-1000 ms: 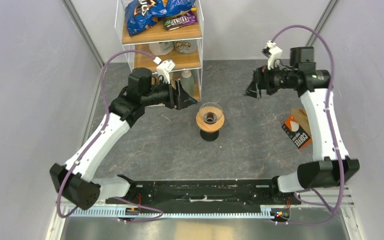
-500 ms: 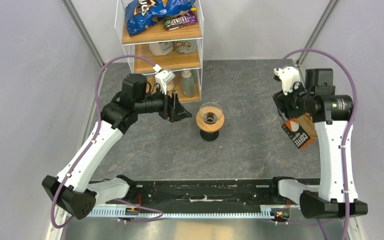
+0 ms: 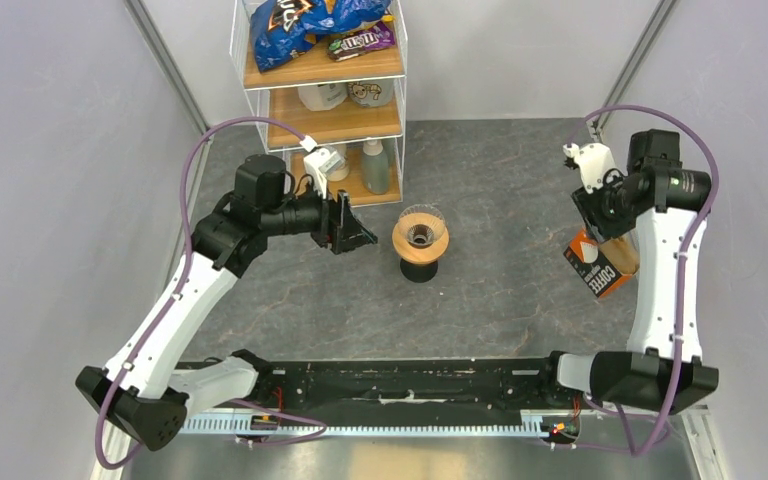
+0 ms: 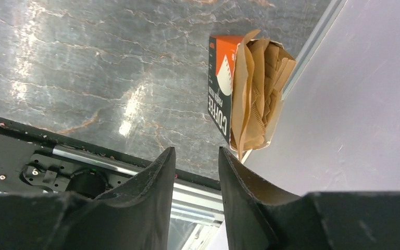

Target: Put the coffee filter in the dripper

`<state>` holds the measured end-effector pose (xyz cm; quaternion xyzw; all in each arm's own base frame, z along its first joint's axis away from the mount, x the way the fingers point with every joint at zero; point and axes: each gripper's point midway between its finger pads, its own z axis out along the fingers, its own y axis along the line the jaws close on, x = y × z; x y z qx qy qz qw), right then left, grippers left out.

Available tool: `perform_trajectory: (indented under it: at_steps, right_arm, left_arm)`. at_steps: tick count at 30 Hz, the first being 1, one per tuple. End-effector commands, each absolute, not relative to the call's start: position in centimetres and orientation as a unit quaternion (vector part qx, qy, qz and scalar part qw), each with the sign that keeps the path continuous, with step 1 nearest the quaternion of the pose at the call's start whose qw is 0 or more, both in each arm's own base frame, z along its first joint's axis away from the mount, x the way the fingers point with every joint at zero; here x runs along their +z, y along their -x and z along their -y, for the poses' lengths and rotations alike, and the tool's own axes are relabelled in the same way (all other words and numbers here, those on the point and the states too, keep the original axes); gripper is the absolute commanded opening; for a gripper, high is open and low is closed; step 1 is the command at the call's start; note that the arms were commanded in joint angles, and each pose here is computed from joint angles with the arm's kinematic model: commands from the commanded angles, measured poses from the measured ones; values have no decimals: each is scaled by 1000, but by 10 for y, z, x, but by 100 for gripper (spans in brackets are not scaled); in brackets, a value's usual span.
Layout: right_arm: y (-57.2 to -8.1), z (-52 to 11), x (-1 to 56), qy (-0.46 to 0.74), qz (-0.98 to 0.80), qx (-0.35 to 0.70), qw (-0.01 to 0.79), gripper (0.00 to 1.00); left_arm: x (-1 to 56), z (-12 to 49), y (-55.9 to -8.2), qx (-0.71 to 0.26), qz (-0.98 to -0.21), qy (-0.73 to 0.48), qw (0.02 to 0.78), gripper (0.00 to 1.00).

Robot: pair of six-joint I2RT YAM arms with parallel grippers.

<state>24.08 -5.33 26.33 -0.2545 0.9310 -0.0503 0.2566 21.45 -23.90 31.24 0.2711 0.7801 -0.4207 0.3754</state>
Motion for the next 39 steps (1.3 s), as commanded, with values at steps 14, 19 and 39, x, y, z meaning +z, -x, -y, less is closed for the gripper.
perform_trajectory:
  at_steps: [14,19,39]
  right_arm:
    - [-282,105,241,228,-946,-61,222,29]
    - [-294,110,237,227,-947,-63,219,27]
    - [-300,116,216,229,-953,-55,191,24]
  left_arm:
    - [335,242,-186,-466,-763,-287,345,72]
    - [337,244,-187,-471,-764,-285,338,72]
    - [333,244,-188,-468,-770,-284,328,72]
